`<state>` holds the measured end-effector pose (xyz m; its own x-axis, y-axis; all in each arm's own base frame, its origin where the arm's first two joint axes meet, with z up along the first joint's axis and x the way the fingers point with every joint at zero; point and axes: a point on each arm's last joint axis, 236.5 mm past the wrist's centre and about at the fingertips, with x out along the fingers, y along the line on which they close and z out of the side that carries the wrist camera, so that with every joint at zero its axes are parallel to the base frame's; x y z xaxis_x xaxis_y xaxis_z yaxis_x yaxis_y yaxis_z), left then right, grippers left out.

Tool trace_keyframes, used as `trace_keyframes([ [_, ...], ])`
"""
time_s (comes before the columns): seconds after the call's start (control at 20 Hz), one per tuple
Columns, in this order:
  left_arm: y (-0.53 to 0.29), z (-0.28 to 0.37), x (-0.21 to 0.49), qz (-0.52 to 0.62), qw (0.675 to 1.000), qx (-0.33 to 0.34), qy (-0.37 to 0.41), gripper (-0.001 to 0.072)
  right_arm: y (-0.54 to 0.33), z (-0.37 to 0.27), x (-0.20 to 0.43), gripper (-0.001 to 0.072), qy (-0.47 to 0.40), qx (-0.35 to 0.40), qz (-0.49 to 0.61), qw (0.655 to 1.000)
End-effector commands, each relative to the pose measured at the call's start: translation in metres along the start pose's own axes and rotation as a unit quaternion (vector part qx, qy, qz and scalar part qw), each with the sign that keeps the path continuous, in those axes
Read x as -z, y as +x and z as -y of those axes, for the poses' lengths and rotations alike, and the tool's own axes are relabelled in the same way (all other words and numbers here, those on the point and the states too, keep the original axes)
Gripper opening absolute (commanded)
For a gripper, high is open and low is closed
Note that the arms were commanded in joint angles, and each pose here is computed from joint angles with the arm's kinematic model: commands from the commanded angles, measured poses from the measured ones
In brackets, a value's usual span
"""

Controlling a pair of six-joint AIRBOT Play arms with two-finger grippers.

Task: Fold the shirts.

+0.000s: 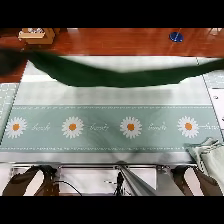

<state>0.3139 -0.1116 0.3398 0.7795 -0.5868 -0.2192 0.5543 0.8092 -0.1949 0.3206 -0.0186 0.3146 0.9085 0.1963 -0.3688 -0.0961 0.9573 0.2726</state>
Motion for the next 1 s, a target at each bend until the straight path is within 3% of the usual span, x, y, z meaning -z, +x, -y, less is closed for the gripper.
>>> trace_keyframes([
  [0.0, -0.111, 0.076, -0.147, 0.223, 0.960, -0.067, 0.155, 0.0021, -0.113, -0.077, -0.127, 0.0024, -0.084, 0.008, 0.235, 0.968],
  [0.15, -0.178, 0.122, -0.185, 0.289, 0.928, -0.110, 0.210, 0.0021, -0.190, -0.125, -0.172, 0.0024, -0.110, 0.013, 0.340, 0.934],
  [0.25, -0.219, 0.135, -0.200, 0.317, 0.907, -0.161, 0.226, 0.0021, -0.231, -0.135, -0.182, 0.0024, -0.145, 0.062, 0.374, 0.914],
  [0.4, -0.257, 0.144, -0.191, 0.304, 0.904, -0.214, 0.211, 0.0021, -0.261, -0.145, -0.170, 0.0024, -0.122, 0.089, 0.370, 0.917],
  [0.55, -0.253, 0.148, -0.138, 0.209, 0.942, -0.212, 0.153, 0.0021, -0.266, -0.158, -0.128, 0.0024, -0.121, 0.095, 0.313, 0.937],
  [0.65, -0.248, 0.146, -0.105, 0.148, 0.956, -0.214, 0.135, 0.0021, -0.270, -0.144, -0.098, 0.0024, -0.120, 0.140, 0.268, 0.946],
  [0.8, -0.246, 0.129, -0.072, 0.074, 0.960, -0.238, 0.124, 0.0021, -0.259, -0.117, -0.043, 0.0024, -0.107, 0.189, 0.151, 0.964],
  [0.95, -0.231, 0.095, -0.051, 0.006, 0.960, -0.262, 0.103, 0.0021, -0.231, -0.108, -0.013, 0.0024, -0.106, 0.167, 0.054, 0.979],
])
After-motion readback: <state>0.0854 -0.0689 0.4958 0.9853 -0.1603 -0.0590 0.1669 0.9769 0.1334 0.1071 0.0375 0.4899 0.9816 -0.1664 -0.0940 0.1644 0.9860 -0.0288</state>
